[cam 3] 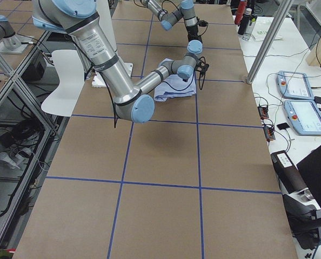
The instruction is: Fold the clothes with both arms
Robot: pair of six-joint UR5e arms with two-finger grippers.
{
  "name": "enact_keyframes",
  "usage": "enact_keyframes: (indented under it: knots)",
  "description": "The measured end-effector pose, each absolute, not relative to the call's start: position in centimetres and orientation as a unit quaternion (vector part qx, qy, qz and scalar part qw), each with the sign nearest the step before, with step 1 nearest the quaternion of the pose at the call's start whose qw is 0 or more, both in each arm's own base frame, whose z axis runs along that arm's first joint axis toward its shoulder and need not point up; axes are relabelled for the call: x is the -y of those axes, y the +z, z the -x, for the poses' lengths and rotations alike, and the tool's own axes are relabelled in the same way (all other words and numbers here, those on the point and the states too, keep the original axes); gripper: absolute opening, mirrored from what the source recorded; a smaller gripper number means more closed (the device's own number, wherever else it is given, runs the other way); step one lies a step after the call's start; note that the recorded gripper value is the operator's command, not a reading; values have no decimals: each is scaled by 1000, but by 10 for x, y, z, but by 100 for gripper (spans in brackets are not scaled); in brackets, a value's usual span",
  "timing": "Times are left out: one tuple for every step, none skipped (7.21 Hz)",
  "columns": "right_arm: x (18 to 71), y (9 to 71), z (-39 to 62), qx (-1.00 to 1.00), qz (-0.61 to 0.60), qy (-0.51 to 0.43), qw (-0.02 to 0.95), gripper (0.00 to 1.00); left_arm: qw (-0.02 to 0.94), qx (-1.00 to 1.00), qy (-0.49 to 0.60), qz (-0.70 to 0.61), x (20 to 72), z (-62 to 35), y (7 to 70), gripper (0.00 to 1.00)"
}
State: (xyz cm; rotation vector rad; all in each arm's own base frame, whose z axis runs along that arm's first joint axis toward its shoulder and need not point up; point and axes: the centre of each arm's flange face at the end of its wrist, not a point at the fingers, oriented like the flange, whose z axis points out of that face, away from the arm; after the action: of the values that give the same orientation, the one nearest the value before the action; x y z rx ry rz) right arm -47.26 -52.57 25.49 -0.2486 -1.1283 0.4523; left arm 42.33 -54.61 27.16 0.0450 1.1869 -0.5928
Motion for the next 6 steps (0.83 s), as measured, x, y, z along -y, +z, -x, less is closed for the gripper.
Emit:
enact_keyframes:
  knots:
    - [497,258,463,536,117,198,812,100,784,-561,-265,-15,532,-415,265,15]
    - [472,258,456,543,118,185,811,100,780,-575,-248,-6,511,-418,250,0]
    - [456,255,454,548,120,174,810,83,778,-585,-231,5,489,-430,237,0]
    - [446,252,455,551,122,166,809,70,776,-591,-219,17,470,-443,227,0]
    - [440,249,457,553,123,161,808,71,774,-596,-209,30,452,-456,219,0]
    - [437,248,458,554,123,158,808,71,775,-598,-200,44,433,-471,215,0]
